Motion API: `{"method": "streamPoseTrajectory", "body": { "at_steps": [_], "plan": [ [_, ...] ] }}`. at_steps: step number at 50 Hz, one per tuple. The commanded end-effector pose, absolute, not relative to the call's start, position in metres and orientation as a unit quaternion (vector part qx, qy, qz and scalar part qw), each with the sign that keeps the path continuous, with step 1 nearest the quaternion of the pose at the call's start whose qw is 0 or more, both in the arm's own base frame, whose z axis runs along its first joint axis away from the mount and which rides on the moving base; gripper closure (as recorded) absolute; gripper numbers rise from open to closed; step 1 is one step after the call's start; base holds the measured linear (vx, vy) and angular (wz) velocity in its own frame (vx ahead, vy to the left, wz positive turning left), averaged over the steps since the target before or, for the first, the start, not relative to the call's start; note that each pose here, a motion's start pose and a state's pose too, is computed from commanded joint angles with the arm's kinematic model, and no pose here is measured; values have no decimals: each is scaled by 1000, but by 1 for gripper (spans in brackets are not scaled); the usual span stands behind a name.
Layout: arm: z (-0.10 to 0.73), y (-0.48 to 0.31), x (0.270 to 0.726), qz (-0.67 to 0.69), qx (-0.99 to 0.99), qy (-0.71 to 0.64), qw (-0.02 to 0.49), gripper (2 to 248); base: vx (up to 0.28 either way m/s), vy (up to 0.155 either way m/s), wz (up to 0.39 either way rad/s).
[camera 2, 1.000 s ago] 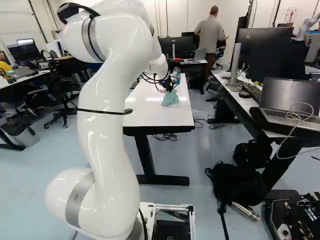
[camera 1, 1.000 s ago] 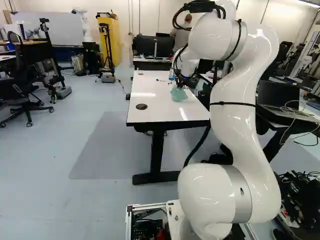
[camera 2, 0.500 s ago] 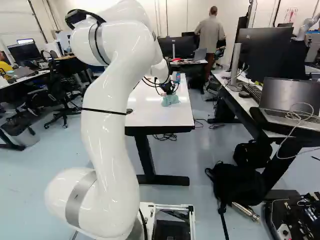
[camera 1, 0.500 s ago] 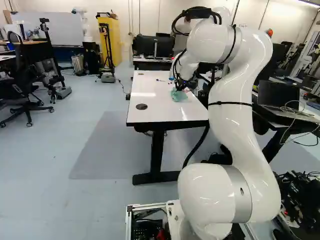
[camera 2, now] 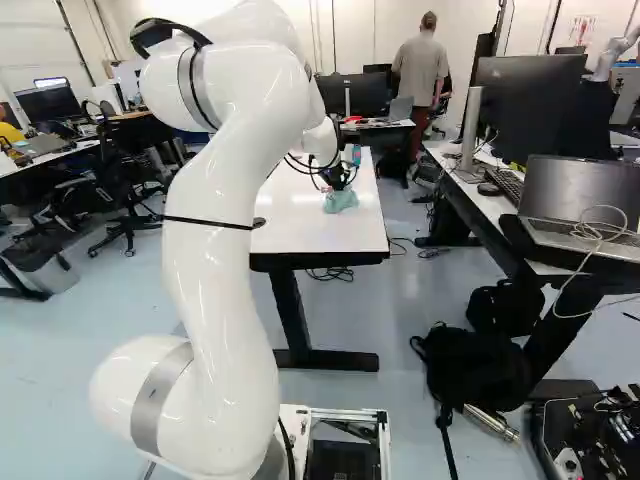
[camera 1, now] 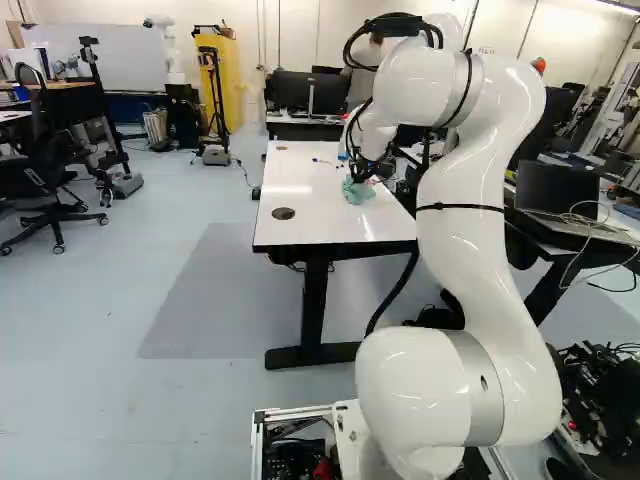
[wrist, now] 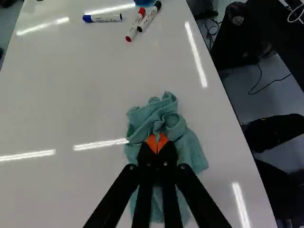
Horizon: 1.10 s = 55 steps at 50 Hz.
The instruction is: Clean the table with the green towel
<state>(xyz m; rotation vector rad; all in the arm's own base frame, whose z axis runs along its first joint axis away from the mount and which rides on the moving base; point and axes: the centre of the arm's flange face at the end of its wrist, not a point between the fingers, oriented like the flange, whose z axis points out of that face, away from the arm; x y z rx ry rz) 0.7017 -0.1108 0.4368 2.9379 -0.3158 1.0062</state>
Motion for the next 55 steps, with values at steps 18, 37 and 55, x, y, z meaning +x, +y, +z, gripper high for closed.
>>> {"method": "streamPoseTrajectory", "body": {
  "at_steps": [18, 37, 55],
  "plan": [
    [436, -110, 700, 313, 944, -101, 9, 229, 0, 0, 0],
    [434, -107, 711, 318, 943, -98, 8, 229, 0, 0, 0],
    [431, -92, 738, 330, 940, -85, 5, 229, 0, 0, 0]
  ]
}}
